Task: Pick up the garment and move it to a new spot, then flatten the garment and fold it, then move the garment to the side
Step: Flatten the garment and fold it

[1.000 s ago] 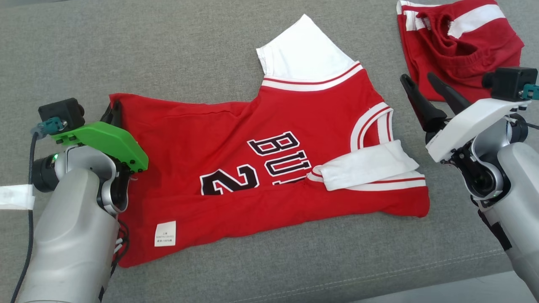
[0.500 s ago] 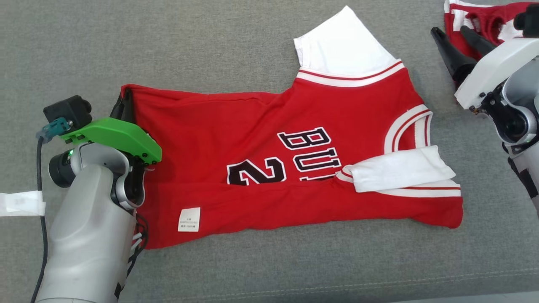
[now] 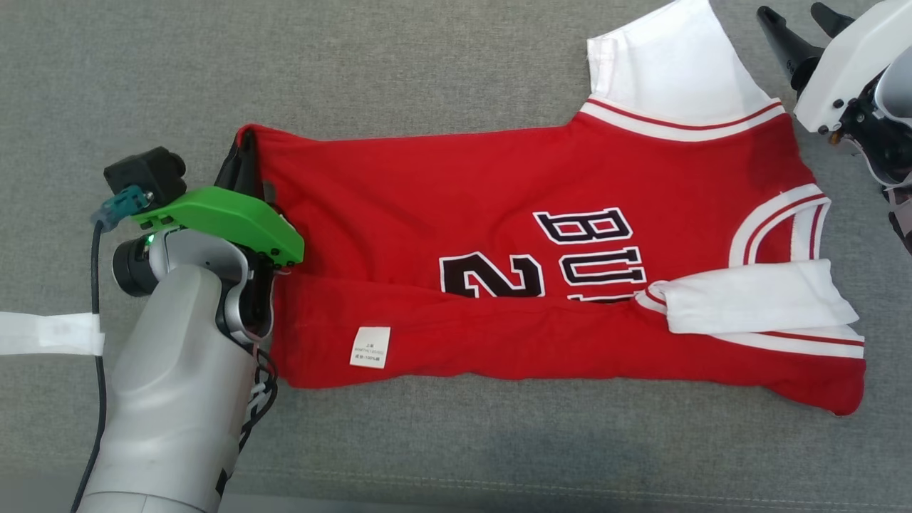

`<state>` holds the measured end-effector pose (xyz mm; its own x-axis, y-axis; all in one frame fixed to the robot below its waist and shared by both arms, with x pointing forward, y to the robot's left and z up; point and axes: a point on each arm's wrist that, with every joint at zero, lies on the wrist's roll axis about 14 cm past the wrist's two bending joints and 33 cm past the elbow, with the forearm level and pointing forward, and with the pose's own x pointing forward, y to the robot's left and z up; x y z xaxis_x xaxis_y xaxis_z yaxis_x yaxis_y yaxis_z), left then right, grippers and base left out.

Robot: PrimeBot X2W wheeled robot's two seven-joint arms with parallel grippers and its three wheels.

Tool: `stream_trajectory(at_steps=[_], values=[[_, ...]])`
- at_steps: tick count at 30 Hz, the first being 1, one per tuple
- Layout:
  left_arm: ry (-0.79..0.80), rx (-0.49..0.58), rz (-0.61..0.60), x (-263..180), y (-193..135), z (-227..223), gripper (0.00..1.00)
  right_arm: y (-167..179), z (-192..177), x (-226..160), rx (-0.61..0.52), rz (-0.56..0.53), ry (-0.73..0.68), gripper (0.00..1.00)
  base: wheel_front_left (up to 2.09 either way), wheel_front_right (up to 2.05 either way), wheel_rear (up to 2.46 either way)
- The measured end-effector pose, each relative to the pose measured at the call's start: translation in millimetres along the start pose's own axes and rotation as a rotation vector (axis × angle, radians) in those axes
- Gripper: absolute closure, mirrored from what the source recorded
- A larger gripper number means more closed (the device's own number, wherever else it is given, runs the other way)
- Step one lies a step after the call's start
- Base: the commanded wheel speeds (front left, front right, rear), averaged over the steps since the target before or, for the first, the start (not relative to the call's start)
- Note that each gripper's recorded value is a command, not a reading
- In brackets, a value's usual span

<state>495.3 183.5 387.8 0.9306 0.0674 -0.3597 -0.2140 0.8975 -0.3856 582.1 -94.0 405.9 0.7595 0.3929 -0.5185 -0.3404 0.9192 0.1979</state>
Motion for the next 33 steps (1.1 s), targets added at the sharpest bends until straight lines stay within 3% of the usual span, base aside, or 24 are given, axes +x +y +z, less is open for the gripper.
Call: stream_trajectory(at_steps=[19, 20, 21, 26, 33], values=[[-0.01, 0.029, -0.015, 6.1, 6.8, 1.0, 1.0, 19.4, -33.7, 52.2, -0.039, 0.036, 0.139, 0.0, 0.0, 0.0, 0.0], [-0.008, 0.029, -0.015, 6.1, 7.0, 0.5, 1.0, 19.7, -34.1, 53.4, -0.039, 0.037, 0.143, 0.11, 0.0, 0.0, 0.0], [-0.007, 0.032, -0.015, 6.2, 7.3, 0.0, 1.0, 23.1, -35.0, 55.9, -0.042, 0.048, 0.15, 0.52, 0.0, 0.0, 0.0], [-0.011, 0.026, -0.014, 7.2, 7.5, 0.6, 1.0, 37.4, -35.4, 61.3, -0.048, 0.091, 0.156, 0.99, 0.0, 0.0, 0.0], [-0.009, 0.011, -0.016, 7.4, 5.8, -1.4, 1.0, 35.9, -32.8, 61.7, -0.045, 0.092, 0.139, 1.0, 0.0, 0.0, 0.0]])
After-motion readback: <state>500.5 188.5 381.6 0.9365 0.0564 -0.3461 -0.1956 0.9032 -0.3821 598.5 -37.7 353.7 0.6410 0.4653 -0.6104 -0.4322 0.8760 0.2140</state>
